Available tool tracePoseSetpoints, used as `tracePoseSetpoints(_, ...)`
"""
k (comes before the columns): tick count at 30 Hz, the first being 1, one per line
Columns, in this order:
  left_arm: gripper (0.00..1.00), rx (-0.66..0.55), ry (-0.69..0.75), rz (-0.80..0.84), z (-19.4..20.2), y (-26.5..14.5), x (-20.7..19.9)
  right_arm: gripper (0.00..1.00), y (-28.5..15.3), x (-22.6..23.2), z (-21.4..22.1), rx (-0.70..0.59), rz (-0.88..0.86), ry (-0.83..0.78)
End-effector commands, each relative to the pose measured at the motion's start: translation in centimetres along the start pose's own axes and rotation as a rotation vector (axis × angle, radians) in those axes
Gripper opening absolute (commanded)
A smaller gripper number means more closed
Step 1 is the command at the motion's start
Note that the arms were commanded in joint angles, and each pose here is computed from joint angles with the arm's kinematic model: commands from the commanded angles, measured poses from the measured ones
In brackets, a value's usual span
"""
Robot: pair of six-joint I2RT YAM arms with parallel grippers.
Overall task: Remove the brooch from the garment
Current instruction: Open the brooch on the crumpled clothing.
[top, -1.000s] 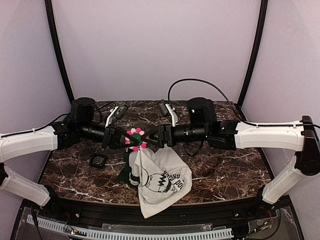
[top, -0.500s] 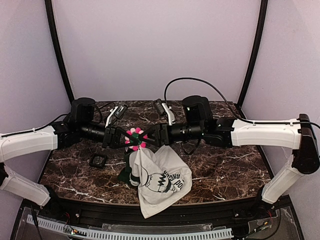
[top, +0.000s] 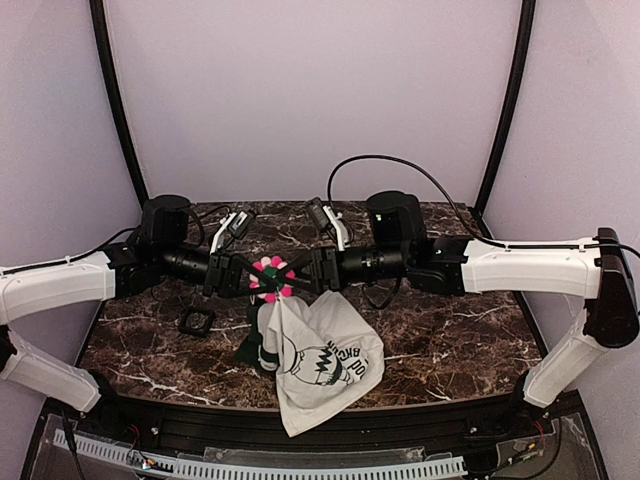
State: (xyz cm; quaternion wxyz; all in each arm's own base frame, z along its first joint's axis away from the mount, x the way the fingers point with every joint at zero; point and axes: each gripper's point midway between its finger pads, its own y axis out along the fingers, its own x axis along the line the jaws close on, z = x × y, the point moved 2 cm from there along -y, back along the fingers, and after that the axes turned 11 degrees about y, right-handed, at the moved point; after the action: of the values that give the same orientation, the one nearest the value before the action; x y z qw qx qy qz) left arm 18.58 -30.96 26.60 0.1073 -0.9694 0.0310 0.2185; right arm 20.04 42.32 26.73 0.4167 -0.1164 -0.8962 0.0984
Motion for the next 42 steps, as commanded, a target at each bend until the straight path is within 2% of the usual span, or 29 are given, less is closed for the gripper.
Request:
tracePoseSetpoints(1, 0.01, -0.032, 0.057, 0.037, -1.5, 0.3, -0.9, 0.69, 0.9, 0.7, 0.0, 0.006, -0.053, -0.032)
tracePoseSetpoints(10, 0.01, -0.029, 0.049, 0.039, -1.4, 0.4, -0.8, 0.69, 1.2, 1.3, 0.2, 0.025, -0.096, -0.045)
tracePoseSetpoints(20, 0.01, -0.031, 0.05, 0.041, -1.4, 0.4, -0.8, 0.69, 1.5, 0.1, 0.2, 0.021, -0.03, -0.024)
tracePoseSetpoints(24, 0.01, -0.034, 0.054, 0.039, -1.5, 0.3, -0.9, 0.69, 1.1, 1.0, -0.2, 0.008, -0.058, -0.036)
tracePoseSetpoints(29, 0.01, -0.04, 0.067, 0.01, -1.7, 0.0, -0.8, 0.79, -1.4, 3.0, -1.2, -0.067, -0.1, -0.085)
tracePoseSetpoints(32, 0.01, -0.04, 0.071, 0.005, -1.9, -0.1, -0.8, 0.82, -2.2, 2.8, -0.4, -0.072, -0.103, -0.086)
tracePoseSetpoints(38, 0.01, -0.053, 0.077, 0.031, -2.1, -0.2, -1.2, 0.8, -1.8, 1.8, 1.7, -0.019, -0.133, -0.036)
tracePoseSetpoints(42, 0.01, -0.054, 0.073, 0.039, -2.1, -0.2, -1.3, 0.72, -1.2, 1.4, 2.1, 0.0, -0.137, -0.026)
